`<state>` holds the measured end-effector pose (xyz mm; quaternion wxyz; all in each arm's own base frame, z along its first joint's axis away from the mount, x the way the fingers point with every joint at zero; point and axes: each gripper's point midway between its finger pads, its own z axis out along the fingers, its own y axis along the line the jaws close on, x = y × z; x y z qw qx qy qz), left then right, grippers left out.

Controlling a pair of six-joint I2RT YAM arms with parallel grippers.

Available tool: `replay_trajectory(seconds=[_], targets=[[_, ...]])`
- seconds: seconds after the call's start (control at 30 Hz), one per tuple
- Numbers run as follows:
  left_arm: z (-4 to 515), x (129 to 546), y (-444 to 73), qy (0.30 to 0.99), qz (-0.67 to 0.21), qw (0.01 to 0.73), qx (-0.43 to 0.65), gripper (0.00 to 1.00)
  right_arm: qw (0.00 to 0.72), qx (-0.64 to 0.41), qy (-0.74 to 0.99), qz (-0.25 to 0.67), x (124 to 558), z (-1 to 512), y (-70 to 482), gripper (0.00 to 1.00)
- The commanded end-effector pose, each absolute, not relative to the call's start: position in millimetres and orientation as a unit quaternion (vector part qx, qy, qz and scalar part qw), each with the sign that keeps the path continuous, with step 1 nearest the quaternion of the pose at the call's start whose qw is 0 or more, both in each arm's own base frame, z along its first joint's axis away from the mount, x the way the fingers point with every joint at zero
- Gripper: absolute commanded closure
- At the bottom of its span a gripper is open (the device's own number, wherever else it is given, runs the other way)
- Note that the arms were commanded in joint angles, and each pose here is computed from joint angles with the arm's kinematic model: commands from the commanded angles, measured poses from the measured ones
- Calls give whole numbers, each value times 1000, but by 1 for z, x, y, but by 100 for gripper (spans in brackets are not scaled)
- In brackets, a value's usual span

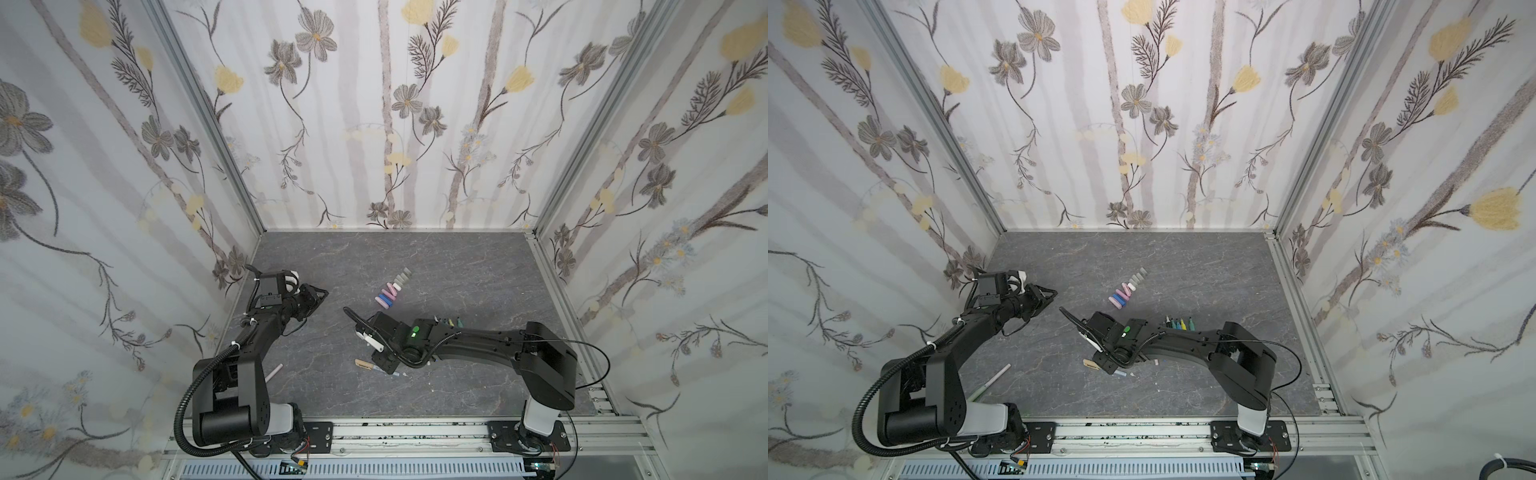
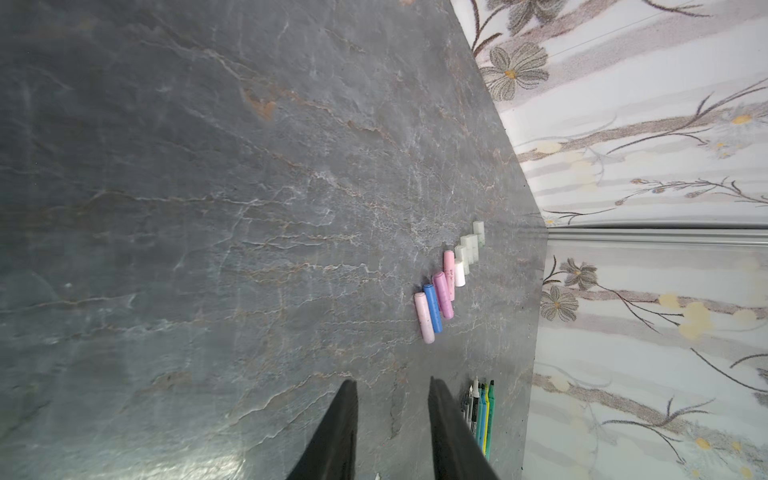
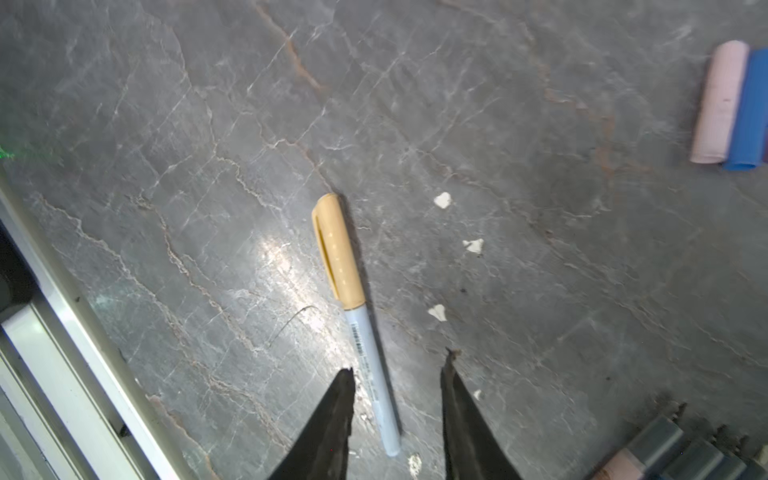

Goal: Open the pen caps
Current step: 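Move the right gripper over the tan-capped light blue pen and close on it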

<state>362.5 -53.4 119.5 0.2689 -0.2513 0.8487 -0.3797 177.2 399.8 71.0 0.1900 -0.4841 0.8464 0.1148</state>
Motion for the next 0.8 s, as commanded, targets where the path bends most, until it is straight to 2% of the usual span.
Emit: replay_trajectory(seconds=[0.0, 0.63, 0.77], targets=[[116, 360, -54, 851, -385, 267, -238, 69, 160, -511, 839, 90, 166, 60, 397, 64], [103, 364, -53, 847, -398, 257, -242, 69, 104, -517, 849, 39, 157, 13, 389, 67], [101, 363, -53, 847, -397, 256, -242, 69, 94, -518, 849, 41, 154, 8, 387, 70]])
